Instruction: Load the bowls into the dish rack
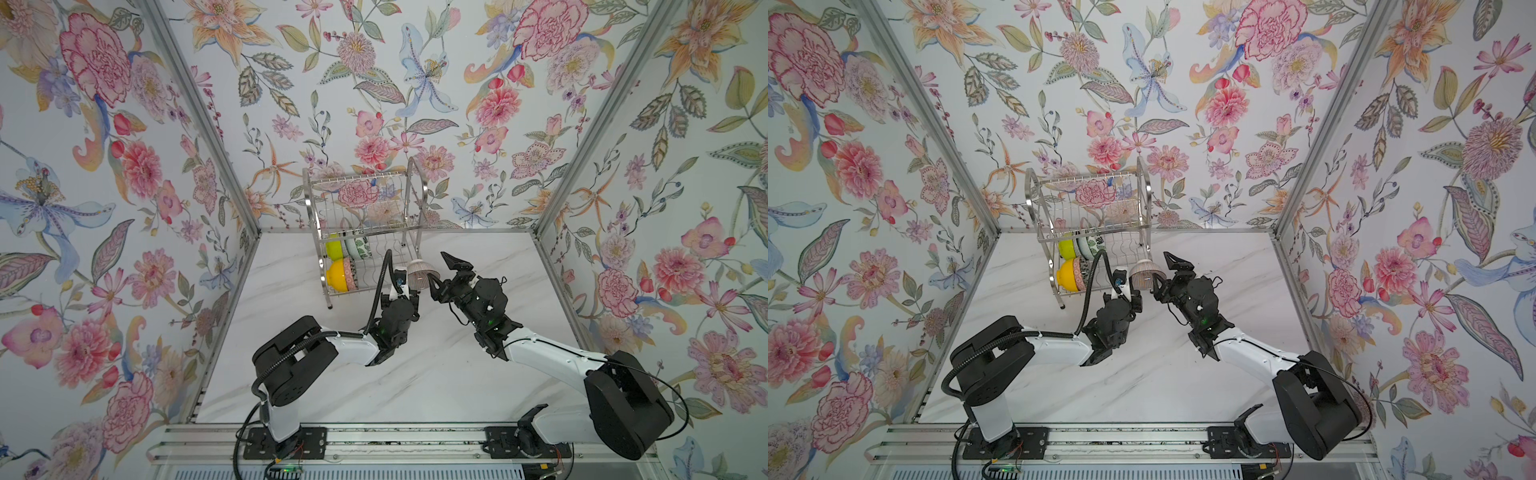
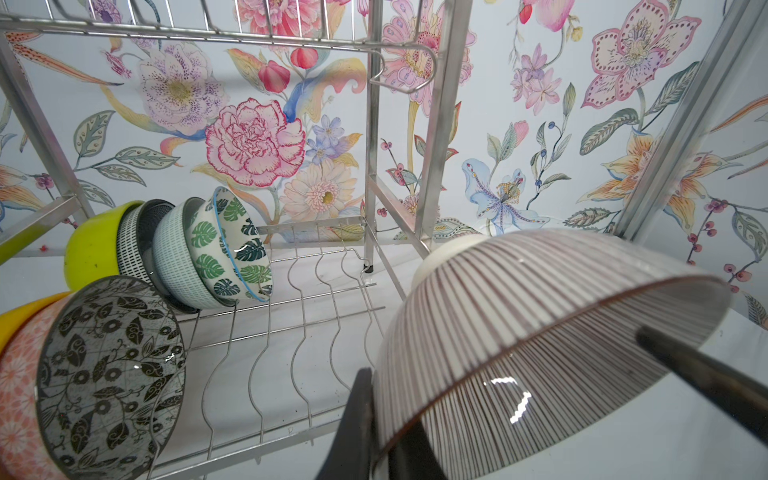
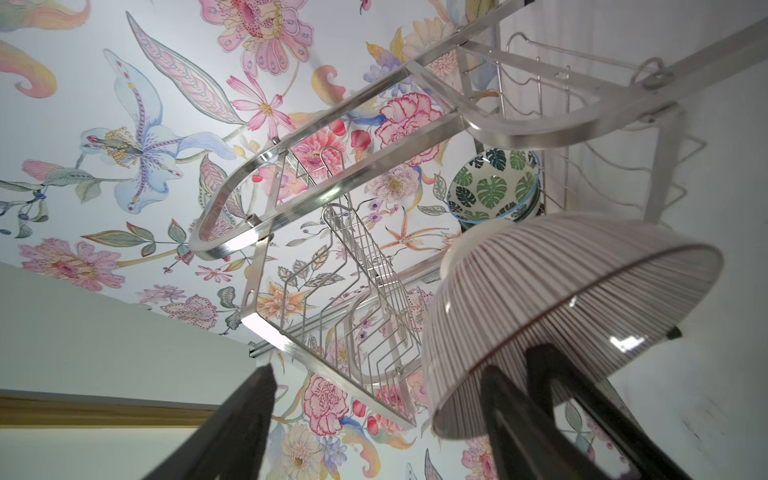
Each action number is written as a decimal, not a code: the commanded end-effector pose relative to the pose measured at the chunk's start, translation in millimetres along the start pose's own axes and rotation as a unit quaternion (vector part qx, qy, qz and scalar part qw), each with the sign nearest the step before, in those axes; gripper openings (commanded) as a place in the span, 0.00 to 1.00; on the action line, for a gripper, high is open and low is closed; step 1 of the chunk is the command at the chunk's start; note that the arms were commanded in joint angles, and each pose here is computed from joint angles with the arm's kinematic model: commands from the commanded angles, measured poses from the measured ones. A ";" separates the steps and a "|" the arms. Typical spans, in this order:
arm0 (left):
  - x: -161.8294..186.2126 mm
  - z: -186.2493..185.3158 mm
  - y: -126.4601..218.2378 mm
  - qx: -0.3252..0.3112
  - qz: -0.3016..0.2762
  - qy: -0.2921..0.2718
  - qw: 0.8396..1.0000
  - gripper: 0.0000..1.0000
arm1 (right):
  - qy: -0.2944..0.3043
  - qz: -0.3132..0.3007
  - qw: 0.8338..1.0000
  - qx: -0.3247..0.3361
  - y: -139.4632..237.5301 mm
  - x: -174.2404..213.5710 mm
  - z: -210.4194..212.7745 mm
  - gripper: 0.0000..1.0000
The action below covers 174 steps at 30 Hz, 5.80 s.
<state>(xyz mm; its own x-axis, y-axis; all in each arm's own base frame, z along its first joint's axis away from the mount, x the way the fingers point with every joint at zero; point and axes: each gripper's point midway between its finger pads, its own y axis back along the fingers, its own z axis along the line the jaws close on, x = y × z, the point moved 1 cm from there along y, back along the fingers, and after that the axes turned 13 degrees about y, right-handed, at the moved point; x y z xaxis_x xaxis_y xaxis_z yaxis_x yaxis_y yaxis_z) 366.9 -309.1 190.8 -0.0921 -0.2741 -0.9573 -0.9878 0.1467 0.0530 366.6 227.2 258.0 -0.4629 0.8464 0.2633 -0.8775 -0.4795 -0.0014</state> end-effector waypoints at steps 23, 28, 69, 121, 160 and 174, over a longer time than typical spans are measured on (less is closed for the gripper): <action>-27.7 -82.9 2.1 0.048 -0.069 0.038 0.996 0.00 | -0.001 -0.125 0.990 -0.063 32.2 -44.8 36.2 0.00; -29.4 -108.0 4.8 0.065 -0.077 0.031 0.994 0.00 | 0.045 -0.150 0.987 -0.033 56.8 -63.9 38.1 0.00; -27.0 -116.2 13.5 0.074 -0.036 0.050 0.995 0.92 | 0.166 -0.081 0.982 -0.045 29.9 -73.4 69.4 0.00; -36.2 151.9 76.6 0.034 0.233 0.406 0.883 0.99 | 0.572 0.342 0.735 -0.125 -66.3 146.6 -40.5 0.00; -18.8 183.9 92.5 0.038 0.253 0.444 0.859 0.99 | 0.484 0.292 0.813 -0.139 -160.8 145.4 -82.0 0.00; -17.1 187.5 95.7 0.033 0.253 0.445 0.858 0.99 | 0.451 0.314 0.825 -0.130 -169.2 151.1 -99.9 0.00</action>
<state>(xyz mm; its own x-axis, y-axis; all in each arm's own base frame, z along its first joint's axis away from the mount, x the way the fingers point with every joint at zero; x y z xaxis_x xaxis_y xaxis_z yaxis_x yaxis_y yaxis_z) 302.2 -113.9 161.3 -0.5897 -0.7769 -0.2207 -0.7904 0.4990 0.3552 438.4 449.1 178.0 -0.6676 0.3107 -0.6766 -0.4104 -0.9118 -0.0139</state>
